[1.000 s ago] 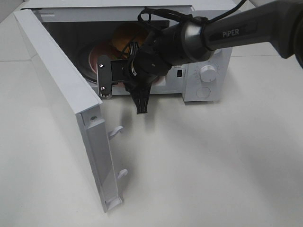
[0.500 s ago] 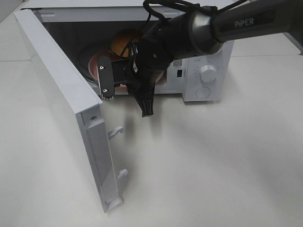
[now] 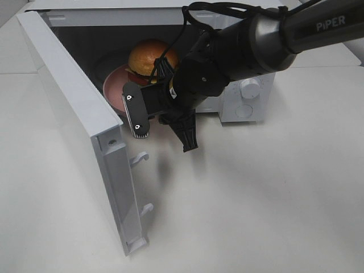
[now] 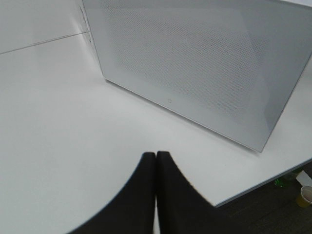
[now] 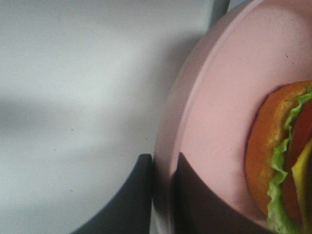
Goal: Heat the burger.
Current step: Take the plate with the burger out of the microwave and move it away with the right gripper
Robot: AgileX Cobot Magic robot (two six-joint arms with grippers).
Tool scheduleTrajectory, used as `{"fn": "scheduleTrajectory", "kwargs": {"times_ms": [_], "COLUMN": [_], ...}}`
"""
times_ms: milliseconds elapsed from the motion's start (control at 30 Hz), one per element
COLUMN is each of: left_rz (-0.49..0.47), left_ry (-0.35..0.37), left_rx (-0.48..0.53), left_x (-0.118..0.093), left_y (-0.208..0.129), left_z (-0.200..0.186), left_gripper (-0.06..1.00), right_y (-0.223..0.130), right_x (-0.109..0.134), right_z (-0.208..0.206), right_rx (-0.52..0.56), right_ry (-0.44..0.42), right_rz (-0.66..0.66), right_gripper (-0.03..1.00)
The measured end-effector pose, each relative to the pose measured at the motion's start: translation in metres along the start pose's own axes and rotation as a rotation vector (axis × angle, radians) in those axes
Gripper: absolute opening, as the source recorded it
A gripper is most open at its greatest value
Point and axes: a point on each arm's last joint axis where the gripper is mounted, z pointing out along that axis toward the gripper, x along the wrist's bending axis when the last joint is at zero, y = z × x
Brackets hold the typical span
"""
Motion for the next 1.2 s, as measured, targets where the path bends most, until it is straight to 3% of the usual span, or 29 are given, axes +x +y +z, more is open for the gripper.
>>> {"fn": "scheduleTrajectory", "kwargs": {"times_ms": [833,1200], "left_rz": [0.0,0.0], "left_ry": [0.0,0.0], "left_rx": [0.0,0.0], "left_x": [0.0,0.0], "left_y": [0.0,0.0], "left_z": [0.0,0.0], "left_gripper": [0.0,0.0], "right_y": [-0.009,-0.015], "right_x": [0.028,0.054], "right_z": [-0.043,-0.048], "right_rx": [-0.029,-0.028], "right_ry": [-0.024,0.02], "right_rz": [-0.11,-0.173], "right_gripper": [0.09,0.09]}}
